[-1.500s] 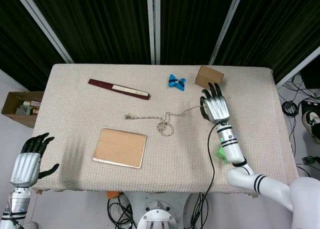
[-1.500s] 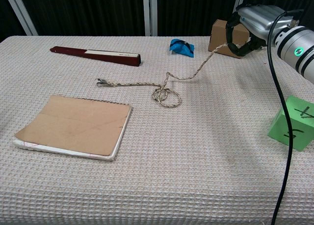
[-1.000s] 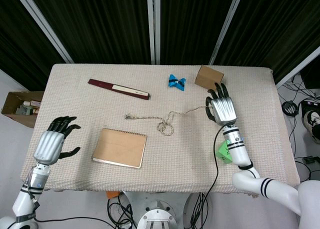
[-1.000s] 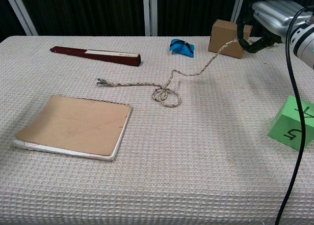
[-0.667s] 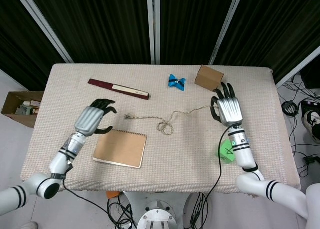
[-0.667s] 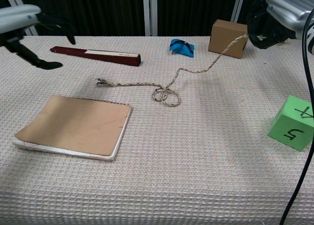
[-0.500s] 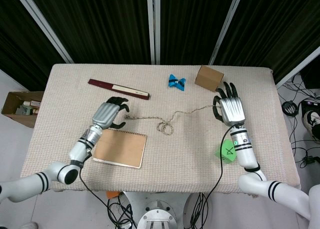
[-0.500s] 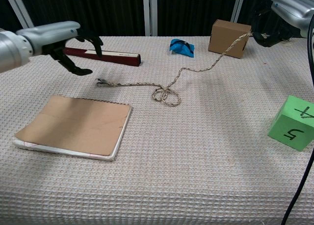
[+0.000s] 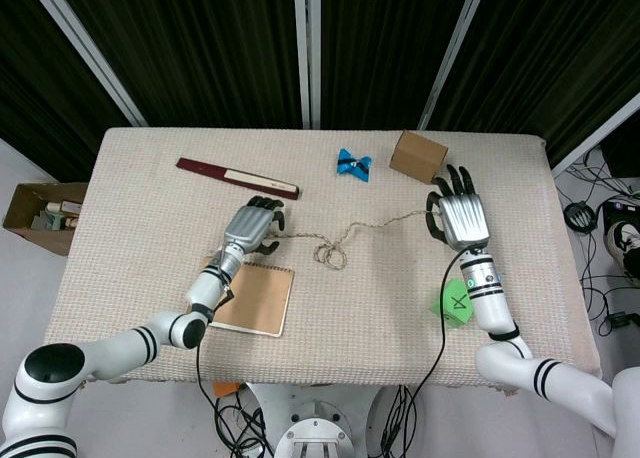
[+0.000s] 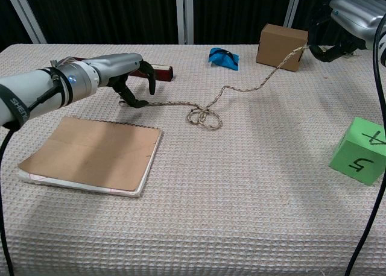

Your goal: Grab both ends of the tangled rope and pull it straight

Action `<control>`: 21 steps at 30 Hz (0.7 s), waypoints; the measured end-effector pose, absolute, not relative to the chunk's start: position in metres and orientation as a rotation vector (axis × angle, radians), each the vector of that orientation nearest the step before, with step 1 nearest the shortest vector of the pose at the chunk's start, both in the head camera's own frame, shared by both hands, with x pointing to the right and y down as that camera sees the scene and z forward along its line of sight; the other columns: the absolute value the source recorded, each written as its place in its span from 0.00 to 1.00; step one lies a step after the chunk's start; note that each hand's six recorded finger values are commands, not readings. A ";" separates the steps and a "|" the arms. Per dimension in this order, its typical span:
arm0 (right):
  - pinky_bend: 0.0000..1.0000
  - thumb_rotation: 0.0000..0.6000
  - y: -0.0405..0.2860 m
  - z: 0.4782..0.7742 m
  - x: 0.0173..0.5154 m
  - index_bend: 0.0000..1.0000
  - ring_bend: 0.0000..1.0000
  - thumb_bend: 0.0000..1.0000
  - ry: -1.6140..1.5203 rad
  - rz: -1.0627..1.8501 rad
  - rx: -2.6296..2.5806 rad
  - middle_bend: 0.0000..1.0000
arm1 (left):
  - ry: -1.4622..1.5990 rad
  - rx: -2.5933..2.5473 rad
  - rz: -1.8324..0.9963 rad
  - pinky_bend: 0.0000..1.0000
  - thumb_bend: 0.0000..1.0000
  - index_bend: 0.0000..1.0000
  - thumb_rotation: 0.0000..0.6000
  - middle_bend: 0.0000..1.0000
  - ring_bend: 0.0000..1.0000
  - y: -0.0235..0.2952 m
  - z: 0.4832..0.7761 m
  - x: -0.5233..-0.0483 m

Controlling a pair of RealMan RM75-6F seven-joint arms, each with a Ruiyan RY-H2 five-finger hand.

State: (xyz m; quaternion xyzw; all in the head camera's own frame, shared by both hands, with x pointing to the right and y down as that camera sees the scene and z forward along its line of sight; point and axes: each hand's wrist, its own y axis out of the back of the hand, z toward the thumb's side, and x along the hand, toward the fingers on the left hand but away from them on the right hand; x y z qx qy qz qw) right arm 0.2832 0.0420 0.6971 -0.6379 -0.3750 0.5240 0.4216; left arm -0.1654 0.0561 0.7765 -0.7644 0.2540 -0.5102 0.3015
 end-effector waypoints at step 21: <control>0.00 1.00 0.043 0.706 0.294 0.62 0.00 0.45 -0.951 1.349 -1.599 0.24 | 0.668 -1.961 -1.437 0.09 0.36 0.54 1.00 0.16 0.11 0.058 0.800 -0.160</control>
